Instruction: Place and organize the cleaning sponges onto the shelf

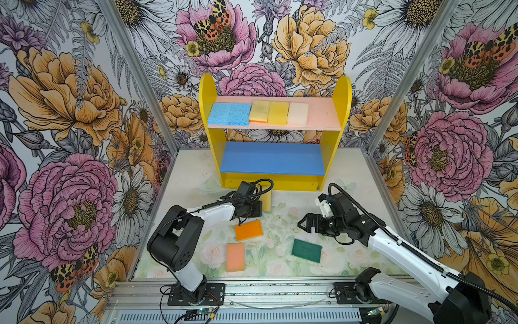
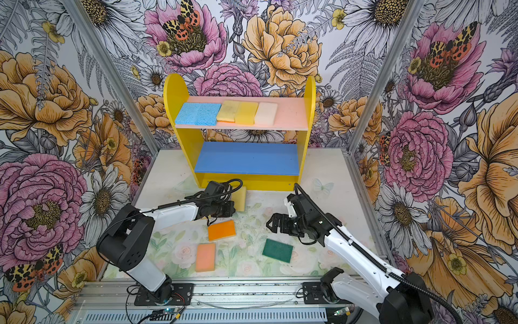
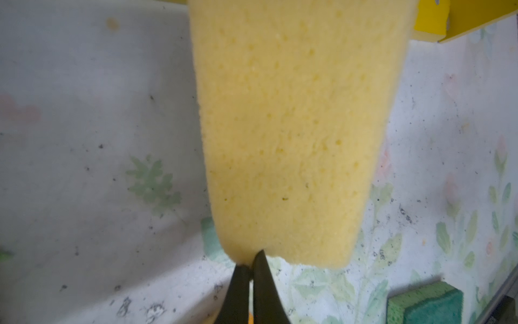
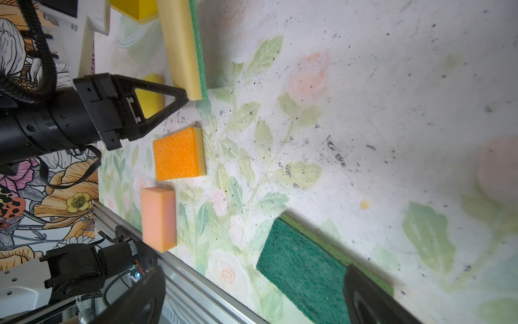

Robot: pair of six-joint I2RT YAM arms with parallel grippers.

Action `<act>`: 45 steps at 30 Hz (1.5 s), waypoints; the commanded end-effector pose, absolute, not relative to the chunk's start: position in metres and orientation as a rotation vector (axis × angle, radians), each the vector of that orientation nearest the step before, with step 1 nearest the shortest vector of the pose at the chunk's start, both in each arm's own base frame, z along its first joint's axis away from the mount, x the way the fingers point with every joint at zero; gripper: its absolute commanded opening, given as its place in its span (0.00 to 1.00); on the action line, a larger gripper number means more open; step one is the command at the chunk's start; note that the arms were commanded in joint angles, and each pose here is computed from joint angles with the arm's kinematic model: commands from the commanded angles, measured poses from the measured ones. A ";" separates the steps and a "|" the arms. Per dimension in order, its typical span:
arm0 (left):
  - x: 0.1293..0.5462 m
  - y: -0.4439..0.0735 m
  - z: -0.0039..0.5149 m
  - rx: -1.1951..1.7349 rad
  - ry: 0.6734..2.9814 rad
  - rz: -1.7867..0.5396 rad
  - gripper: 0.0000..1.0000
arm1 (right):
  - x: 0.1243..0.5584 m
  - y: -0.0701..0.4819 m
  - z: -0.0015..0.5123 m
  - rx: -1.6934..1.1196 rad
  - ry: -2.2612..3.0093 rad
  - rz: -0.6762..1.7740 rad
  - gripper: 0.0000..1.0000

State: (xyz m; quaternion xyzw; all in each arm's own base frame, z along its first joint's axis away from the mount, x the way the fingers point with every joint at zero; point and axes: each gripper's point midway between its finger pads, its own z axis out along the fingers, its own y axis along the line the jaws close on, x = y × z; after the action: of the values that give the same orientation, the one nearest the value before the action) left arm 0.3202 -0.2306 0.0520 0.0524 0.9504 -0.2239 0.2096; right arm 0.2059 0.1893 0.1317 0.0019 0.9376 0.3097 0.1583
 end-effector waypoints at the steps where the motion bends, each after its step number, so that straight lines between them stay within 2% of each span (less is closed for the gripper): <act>1: 0.302 -0.233 0.062 0.150 2.643 -0.677 0.00 | 0.210 0.194 0.139 0.023 2.641 0.926 0.99; 16: 0.250 -0.249 0.119 0.135 2.518 -0.856 0.01 | 0.214 0.231 0.171 -0.030 2.505 1.173 0.99; 22: 0.244 -0.252 0.147 0.123 2.453 -0.928 0.02 | 0.218 0.254 0.193 -0.089 2.405 1.280 0.94; 33: 0.237 -0.250 0.172 0.126 2.406 -0.973 0.02 | 0.223 0.301 0.208 -0.237 2.375 1.347 0.68; 45: 0.226 -0.240 0.188 0.141 2.387 -0.962 0.03 | 0.239 0.335 0.211 -0.307 2.378 1.336 0.44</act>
State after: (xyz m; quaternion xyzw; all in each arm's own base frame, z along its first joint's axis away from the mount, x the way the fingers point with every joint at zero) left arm 0.2298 -0.2389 0.1736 0.0436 0.8953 -0.3509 0.2708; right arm 0.2318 0.3256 0.1953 -0.0966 0.8610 0.4676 0.1750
